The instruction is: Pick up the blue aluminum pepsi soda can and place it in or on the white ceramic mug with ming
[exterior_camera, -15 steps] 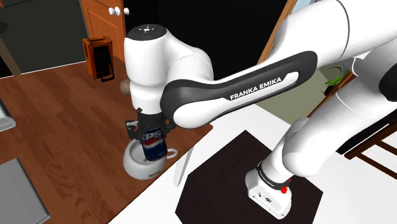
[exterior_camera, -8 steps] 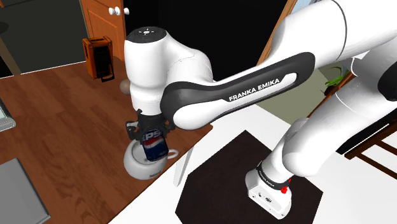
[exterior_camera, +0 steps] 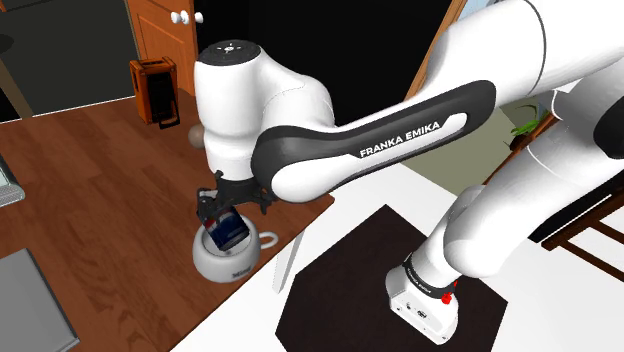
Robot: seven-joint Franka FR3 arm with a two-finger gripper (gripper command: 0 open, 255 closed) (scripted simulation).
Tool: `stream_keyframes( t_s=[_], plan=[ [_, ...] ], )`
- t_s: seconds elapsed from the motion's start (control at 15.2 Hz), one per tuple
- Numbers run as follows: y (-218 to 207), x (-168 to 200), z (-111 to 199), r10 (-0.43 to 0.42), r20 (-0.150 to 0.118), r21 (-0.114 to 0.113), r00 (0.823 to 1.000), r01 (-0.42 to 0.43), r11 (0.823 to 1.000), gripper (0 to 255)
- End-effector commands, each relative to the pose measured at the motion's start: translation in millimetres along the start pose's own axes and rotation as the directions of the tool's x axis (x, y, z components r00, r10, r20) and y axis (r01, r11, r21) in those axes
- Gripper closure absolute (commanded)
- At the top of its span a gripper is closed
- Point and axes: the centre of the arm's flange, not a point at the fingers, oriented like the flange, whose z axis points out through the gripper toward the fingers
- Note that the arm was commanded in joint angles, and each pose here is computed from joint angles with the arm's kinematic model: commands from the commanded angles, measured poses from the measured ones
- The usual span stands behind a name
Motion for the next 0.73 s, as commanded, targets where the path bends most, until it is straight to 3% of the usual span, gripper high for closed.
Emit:
stream_keyframes(
  t_s=[0.0, 0.13, 0.66],
  plan=[
    [-0.2, -1.2, -21.5, 0.000, 0.000, 0.000, 1.000, 0.000, 1.000, 0],
    [-0.2, -1.2, -45.1, 0.000, 0.000, 0.000, 1.000, 0.000, 1.000, 0],
    [-0.2, -1.2, -45.1, 0.000, 0.000, 0.000, 1.000, 0.000, 1.000, 0]
  ],
)
